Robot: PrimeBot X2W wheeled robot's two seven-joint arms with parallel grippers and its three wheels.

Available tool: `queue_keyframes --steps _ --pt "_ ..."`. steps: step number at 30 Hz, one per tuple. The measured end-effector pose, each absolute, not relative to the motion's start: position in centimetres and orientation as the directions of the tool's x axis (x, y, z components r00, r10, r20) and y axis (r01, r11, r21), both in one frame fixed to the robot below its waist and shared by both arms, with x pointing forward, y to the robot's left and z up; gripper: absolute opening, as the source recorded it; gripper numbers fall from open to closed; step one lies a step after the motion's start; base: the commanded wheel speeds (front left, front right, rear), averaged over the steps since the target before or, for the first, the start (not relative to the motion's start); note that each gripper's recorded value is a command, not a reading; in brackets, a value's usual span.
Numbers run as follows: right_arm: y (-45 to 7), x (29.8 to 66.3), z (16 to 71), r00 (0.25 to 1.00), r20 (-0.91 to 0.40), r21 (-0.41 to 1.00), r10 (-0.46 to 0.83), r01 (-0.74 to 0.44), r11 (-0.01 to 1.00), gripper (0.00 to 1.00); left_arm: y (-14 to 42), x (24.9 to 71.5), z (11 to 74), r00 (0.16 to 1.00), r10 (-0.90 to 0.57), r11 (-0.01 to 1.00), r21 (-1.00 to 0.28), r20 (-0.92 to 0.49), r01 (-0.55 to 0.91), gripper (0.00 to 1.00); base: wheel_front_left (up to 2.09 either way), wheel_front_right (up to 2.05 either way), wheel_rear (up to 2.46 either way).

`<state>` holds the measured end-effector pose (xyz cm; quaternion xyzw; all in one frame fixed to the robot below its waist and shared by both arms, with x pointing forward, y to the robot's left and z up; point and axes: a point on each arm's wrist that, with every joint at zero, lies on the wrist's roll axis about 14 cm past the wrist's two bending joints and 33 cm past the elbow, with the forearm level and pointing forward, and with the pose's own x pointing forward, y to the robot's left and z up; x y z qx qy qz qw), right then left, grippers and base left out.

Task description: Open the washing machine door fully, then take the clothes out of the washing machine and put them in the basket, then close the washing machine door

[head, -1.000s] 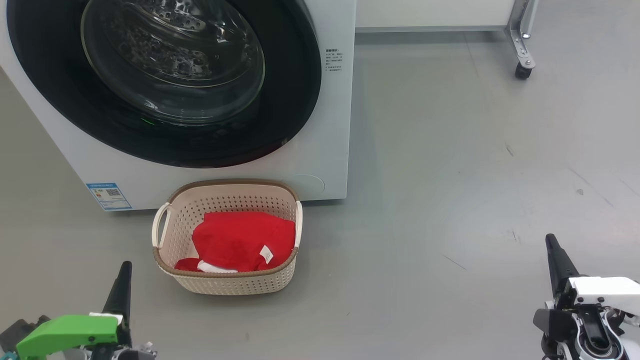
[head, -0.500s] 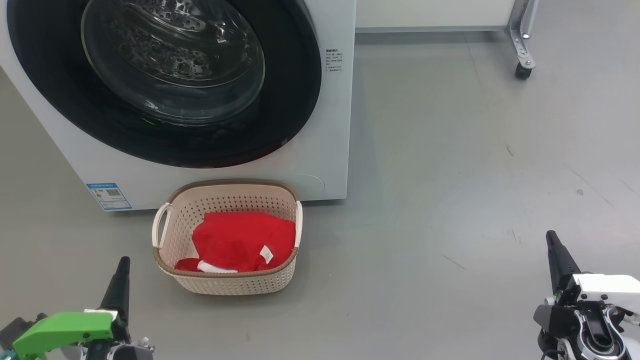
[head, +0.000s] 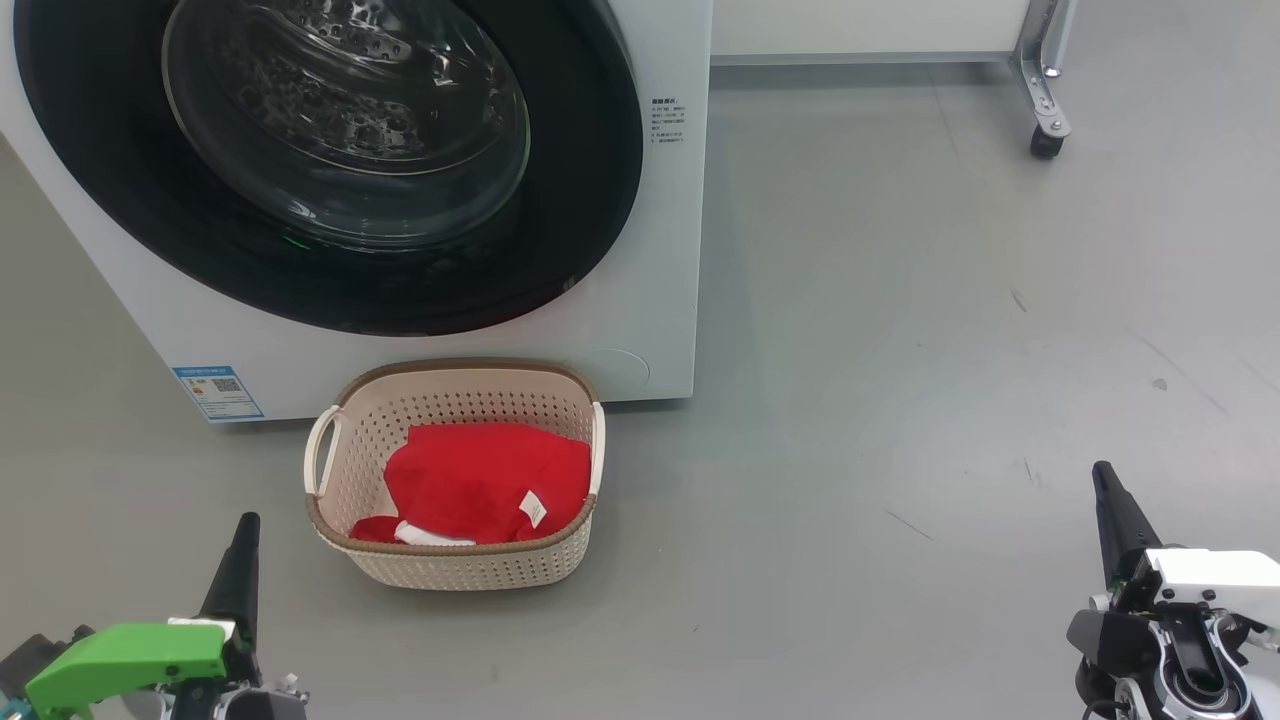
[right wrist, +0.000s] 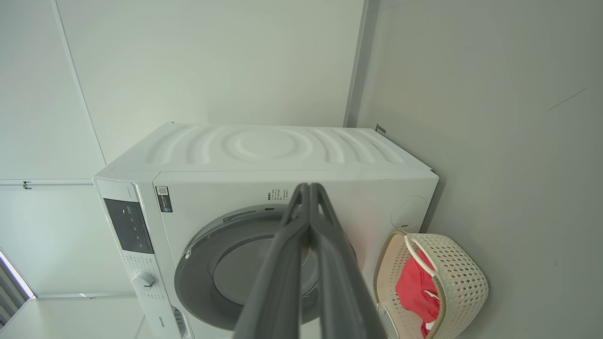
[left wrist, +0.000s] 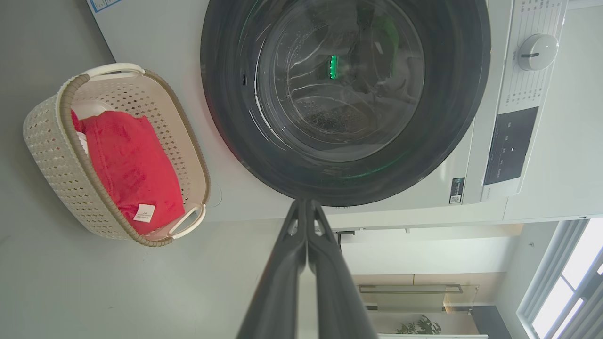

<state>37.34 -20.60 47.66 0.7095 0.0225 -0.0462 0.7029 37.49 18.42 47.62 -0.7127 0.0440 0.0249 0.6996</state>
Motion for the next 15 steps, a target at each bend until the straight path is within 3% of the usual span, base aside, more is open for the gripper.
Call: queue_keyframes --steps 15 --pt "-20.59 37.32 47.59 0.995 -0.099 0.995 -0.031 0.099 -0.012 0.0 18.41 37.5 47.64 0.995 -0.028 -0.017 -0.995 -0.096 -0.097 0.0 0.0 0.0 0.0"
